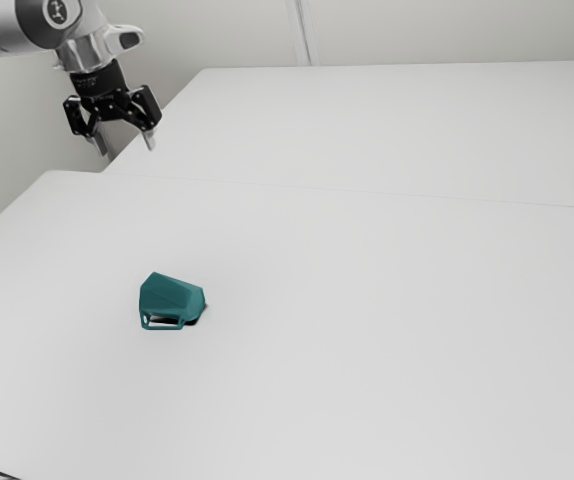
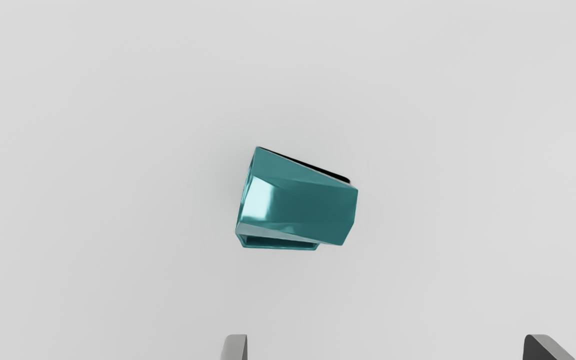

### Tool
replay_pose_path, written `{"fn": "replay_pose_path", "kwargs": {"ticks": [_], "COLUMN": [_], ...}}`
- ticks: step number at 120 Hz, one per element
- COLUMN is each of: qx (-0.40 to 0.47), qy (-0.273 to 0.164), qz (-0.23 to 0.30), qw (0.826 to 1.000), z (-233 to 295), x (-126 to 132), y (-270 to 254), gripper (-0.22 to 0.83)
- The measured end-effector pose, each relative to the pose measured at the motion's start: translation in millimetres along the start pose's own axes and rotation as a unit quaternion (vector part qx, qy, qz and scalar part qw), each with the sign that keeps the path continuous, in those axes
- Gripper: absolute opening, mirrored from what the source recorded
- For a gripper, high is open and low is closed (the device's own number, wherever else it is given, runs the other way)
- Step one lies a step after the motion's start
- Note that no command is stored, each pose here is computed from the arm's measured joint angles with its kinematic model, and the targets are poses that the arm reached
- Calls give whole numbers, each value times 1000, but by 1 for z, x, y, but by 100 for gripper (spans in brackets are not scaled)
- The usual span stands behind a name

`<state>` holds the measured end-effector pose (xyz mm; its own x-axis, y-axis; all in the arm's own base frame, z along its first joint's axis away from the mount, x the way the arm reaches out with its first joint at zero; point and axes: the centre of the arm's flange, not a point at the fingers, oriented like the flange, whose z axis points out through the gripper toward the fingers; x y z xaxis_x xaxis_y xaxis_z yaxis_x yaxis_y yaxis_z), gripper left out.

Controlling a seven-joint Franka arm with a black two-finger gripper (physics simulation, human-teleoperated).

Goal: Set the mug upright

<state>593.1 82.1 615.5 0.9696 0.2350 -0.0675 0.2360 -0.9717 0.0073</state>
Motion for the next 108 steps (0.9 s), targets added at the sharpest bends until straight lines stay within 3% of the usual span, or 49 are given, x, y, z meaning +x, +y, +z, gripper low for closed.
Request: {"fn": "replay_pose_path", "kwargs": {"ticks": [34,44,56,70,108], "qx": [-1,-41,-140,-229,-342], "qy": [30,24,-8,-37,-34], "qz": [6,-6,-37,-64,-74], "qw": [1000,999,989,971,936], "z": [6,14,60,127,268], "x": [14,18,31,16,-27], "y": [-22,-43,-92,-135,-184], "gripper": [62,61,62,62,62]}}
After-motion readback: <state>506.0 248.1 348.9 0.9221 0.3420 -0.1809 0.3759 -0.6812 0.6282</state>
